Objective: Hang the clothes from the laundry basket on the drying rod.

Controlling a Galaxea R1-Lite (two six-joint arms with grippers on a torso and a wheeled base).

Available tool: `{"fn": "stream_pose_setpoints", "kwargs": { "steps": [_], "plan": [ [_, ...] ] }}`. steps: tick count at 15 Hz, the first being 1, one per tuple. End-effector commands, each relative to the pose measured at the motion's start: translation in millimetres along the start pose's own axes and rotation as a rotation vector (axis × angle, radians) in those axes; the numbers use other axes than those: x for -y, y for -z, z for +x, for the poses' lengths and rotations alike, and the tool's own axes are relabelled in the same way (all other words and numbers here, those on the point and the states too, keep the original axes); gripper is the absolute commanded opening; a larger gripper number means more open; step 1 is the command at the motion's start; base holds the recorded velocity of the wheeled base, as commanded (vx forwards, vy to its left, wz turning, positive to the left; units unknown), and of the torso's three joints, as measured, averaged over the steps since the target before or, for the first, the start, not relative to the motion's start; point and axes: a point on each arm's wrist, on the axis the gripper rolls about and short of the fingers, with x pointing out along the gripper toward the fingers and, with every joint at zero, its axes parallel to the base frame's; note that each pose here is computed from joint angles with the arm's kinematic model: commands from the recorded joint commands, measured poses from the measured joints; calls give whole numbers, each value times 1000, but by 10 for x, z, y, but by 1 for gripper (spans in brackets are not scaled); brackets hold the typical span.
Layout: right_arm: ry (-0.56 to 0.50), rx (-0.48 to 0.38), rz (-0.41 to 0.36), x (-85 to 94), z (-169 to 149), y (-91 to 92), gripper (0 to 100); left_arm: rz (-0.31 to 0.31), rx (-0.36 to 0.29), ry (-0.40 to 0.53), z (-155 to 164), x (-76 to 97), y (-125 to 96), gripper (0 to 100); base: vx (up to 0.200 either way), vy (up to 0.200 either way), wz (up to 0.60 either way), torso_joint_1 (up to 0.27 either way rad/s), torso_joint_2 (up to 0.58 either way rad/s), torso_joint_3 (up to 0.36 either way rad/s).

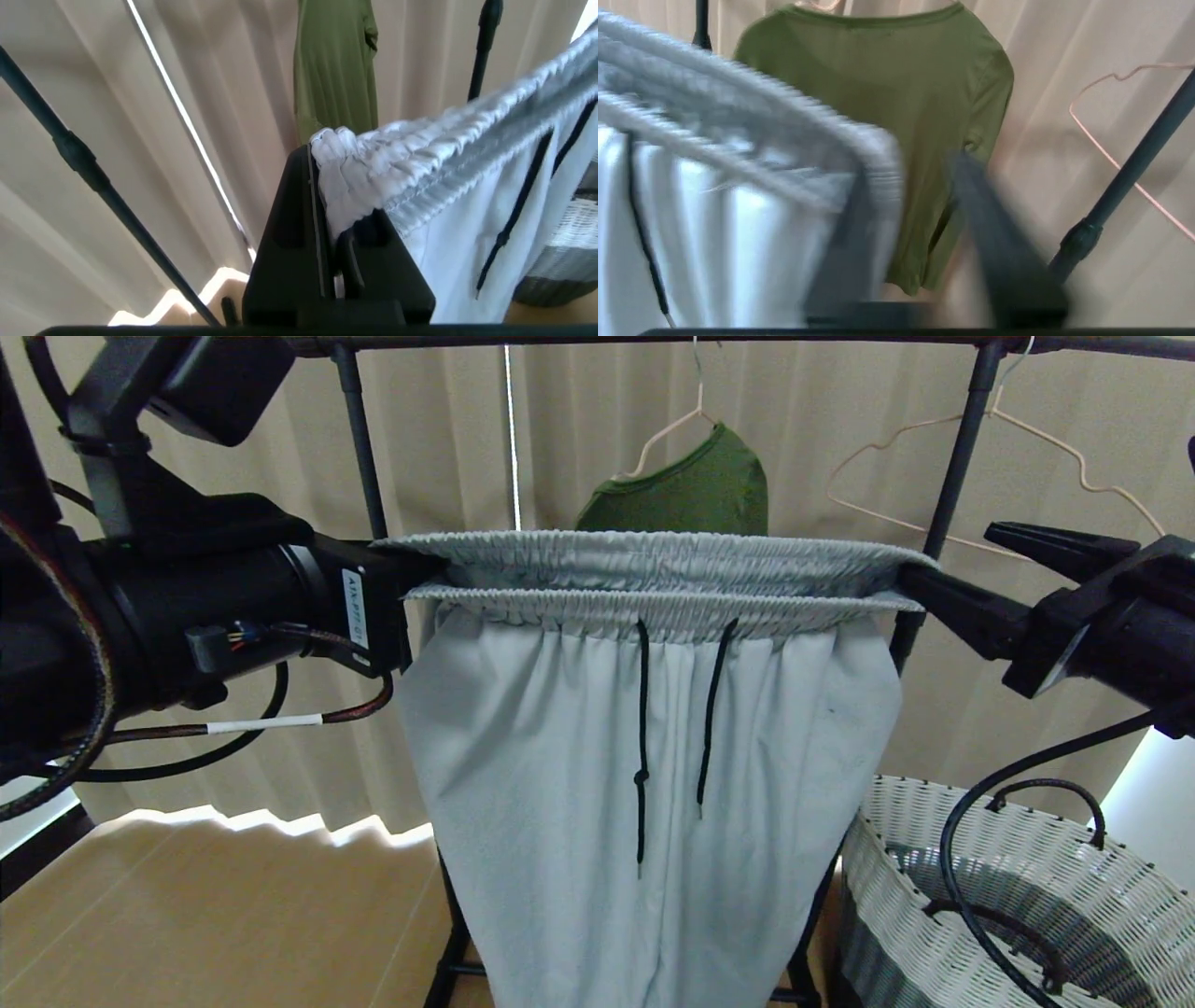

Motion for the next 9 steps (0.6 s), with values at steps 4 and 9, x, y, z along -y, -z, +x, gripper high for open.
{"fn": "stream_pose_setpoints", "kwargs": {
  "steps": [4,9],
  "plan": [
    [-49,6,9,-94,-84,117,100,-3,-38,-69,2,-17,89,0,0,0,0,0,0,0],
    [-165,49,192,-277,-210,86,100,-4,-33,-198,69,-215,272,0,0,0,0,0,0,0]
  ]
}}
